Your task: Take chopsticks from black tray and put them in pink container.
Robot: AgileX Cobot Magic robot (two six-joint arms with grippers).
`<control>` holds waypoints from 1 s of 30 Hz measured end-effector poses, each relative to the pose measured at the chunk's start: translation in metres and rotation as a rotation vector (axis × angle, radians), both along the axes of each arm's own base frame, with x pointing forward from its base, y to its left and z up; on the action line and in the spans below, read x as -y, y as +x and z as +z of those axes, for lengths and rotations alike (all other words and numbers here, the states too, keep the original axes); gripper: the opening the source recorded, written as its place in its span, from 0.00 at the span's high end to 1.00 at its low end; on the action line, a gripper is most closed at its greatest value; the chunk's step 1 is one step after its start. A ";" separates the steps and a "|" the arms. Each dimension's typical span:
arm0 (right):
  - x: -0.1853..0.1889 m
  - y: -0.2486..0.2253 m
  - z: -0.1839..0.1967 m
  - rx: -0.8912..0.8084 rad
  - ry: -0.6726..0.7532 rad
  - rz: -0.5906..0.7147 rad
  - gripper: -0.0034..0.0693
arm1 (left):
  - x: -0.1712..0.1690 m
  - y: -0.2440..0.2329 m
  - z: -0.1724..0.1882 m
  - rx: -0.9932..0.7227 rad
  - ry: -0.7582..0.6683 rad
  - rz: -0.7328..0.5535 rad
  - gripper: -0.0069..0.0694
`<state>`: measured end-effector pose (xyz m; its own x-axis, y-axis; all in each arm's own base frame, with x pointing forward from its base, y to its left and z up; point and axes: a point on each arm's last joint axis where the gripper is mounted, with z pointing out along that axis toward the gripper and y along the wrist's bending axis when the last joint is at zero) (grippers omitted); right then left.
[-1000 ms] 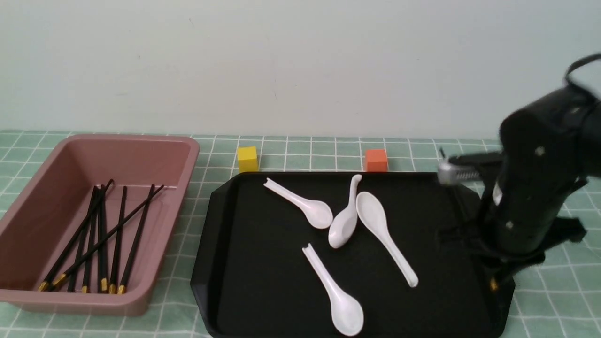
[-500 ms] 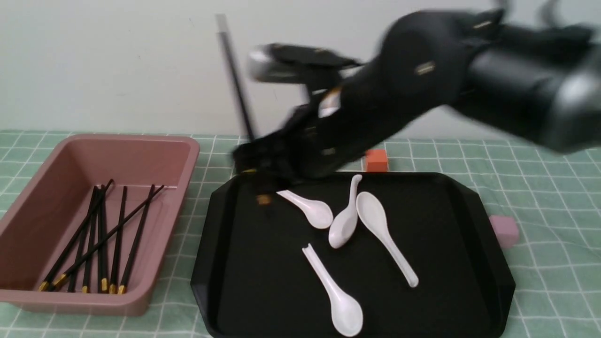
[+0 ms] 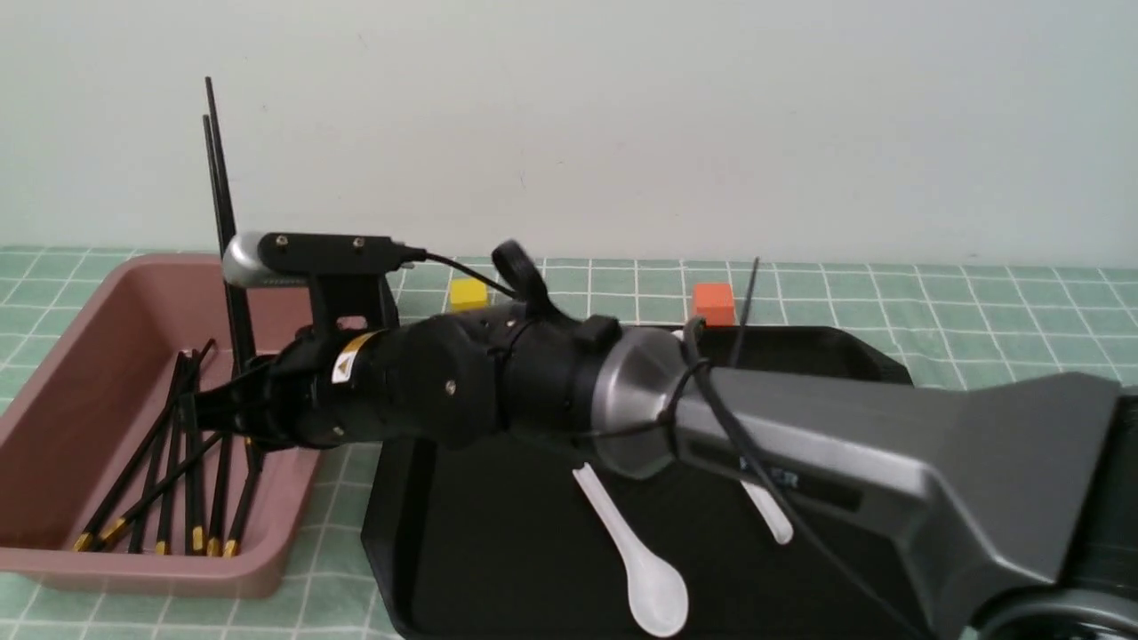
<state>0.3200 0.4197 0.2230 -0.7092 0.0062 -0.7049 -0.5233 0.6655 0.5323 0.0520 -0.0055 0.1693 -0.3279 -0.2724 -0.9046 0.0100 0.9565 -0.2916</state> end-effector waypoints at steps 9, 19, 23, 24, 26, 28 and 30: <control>0.004 -0.005 0.004 -0.038 -0.051 0.045 0.45 | 0.000 0.000 0.000 0.000 0.000 0.000 0.60; 0.065 -0.033 0.089 -0.010 -0.362 0.219 0.75 | 0.000 0.000 0.000 0.000 0.000 0.000 0.60; 0.114 -0.060 0.145 0.020 -0.529 0.236 0.95 | 0.000 0.000 0.000 0.000 0.000 0.000 0.60; 0.126 -0.067 0.158 0.037 -0.561 0.233 0.97 | 0.000 0.000 0.000 0.000 0.000 0.000 0.60; 0.153 -0.084 0.184 0.055 -0.617 0.214 0.97 | 0.000 0.000 0.000 0.000 0.000 0.000 0.60; 0.164 -0.090 0.195 0.076 -0.632 0.191 0.97 | 0.000 0.000 0.000 0.000 0.000 0.000 0.60; 0.194 -0.110 0.225 0.130 -0.600 0.121 0.97 | 0.000 0.000 0.000 0.000 0.000 0.000 0.60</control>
<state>0.2100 0.2259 0.4478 -0.5883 -0.4928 -0.6412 -0.6489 0.7608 0.0106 0.0520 -0.0055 0.1693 -0.3279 -0.2724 -0.9046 0.0100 0.9565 -0.2916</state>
